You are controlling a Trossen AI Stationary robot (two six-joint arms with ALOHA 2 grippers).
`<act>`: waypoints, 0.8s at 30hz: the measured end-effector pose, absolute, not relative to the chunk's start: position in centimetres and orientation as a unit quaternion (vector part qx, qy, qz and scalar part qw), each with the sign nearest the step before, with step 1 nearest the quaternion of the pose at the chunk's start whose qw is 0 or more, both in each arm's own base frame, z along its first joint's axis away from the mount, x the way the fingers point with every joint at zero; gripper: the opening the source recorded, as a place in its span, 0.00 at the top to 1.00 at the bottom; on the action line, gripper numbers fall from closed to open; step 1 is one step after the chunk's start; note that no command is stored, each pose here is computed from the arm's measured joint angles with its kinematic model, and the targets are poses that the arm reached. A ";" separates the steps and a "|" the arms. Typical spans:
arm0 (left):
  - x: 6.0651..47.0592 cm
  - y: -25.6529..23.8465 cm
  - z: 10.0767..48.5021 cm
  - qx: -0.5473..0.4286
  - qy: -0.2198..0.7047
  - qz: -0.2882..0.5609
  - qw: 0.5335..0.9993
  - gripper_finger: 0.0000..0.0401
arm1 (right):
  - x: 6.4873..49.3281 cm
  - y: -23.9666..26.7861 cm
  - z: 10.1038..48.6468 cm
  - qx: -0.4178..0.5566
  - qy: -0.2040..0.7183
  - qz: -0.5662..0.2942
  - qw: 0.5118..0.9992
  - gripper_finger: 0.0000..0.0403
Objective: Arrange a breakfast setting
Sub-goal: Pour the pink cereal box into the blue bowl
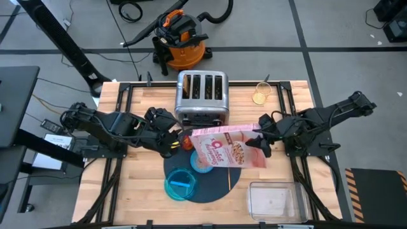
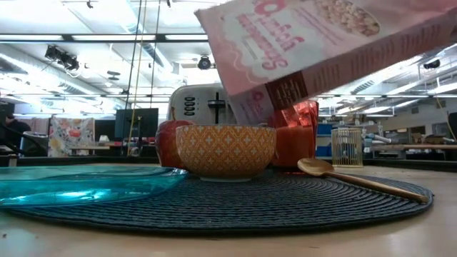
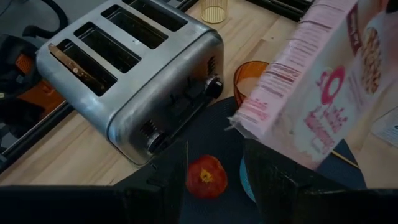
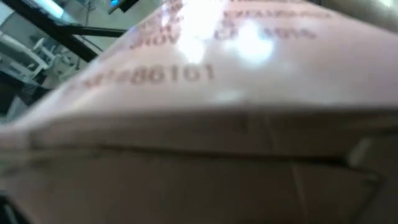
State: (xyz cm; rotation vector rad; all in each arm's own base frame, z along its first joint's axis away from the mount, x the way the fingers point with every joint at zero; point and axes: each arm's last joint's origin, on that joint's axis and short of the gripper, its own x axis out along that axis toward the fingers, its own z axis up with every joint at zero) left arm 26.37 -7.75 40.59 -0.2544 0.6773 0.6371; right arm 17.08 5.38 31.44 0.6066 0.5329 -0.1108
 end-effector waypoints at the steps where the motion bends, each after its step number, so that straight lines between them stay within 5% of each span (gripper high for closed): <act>1: 26.4 -7.7 40.6 -0.123 0.326 0.306 0.886 0.59 | 17.2 5.4 31.5 0.292 0.259 -0.051 0.919 0.59; 24: 26.4 -7.7 40.6 -0.125 0.326 0.307 0.886 0.59 | 17.9 6.0 32.2 0.208 0.296 -0.011 0.932 0.59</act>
